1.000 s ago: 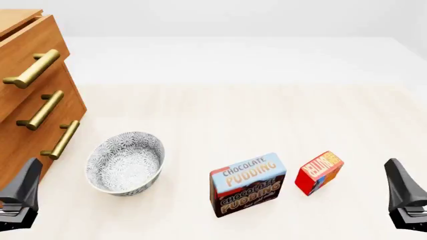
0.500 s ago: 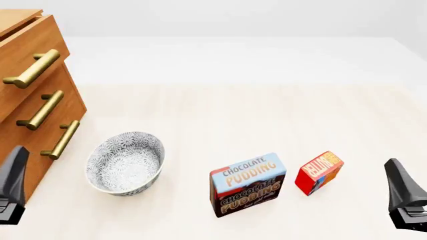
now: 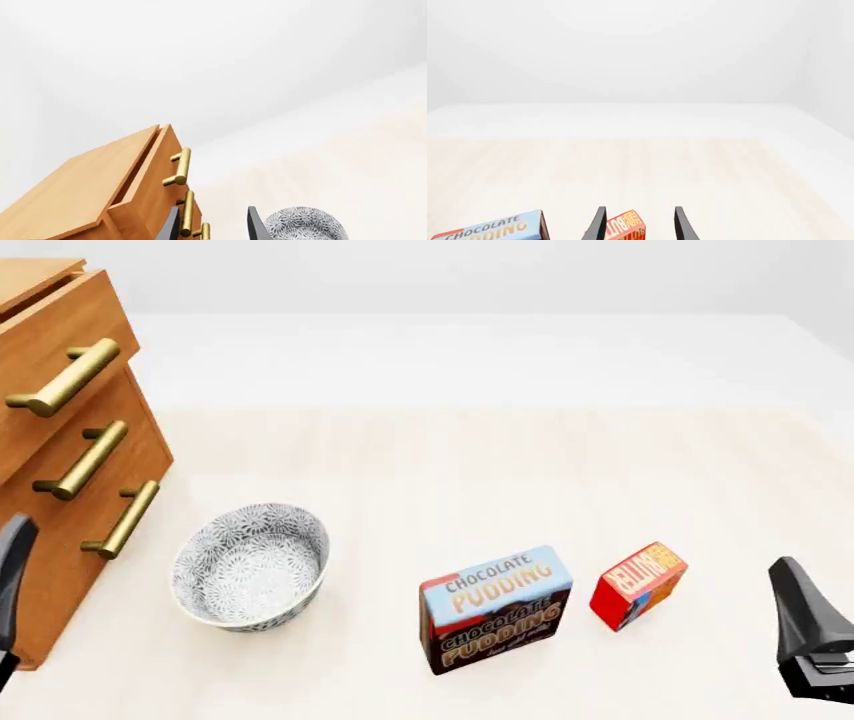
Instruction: Put the butter at the back in the top drawer of the cabinet and close it.
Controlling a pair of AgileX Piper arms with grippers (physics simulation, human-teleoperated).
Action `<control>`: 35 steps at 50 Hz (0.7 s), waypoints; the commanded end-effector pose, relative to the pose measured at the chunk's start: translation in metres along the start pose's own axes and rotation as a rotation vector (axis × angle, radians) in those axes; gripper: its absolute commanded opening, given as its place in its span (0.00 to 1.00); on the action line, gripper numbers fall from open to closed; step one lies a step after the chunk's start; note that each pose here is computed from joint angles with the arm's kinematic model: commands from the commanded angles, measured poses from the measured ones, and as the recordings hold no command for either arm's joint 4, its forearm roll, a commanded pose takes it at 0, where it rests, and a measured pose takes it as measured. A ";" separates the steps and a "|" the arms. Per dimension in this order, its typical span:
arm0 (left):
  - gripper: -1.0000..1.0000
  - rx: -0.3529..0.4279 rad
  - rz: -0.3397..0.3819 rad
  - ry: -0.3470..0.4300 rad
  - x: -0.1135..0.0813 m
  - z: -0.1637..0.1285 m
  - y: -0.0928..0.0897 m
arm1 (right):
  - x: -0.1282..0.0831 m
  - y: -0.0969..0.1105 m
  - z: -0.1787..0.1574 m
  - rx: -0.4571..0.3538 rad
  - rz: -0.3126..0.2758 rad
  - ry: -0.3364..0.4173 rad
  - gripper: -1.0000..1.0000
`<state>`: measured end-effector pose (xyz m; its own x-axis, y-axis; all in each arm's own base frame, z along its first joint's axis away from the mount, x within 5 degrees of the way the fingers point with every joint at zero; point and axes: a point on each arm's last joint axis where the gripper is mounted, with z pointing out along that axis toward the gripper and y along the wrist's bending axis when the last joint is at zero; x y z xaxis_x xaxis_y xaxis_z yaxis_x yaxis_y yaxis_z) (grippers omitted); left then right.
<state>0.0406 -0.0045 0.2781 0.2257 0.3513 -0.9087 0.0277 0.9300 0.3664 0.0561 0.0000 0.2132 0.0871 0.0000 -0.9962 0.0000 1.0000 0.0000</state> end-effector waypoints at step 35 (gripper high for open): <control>1.00 0.060 0.256 0.007 -0.021 0.020 0.005 | 0.000 0.000 0.000 0.000 0.000 0.000 1.00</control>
<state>0.0506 -0.0078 0.2962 0.2237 0.5319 -0.8167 0.0326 0.8334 0.5517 0.0561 0.0000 0.2132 0.0871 0.0000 -0.9962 0.0000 1.0000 0.0000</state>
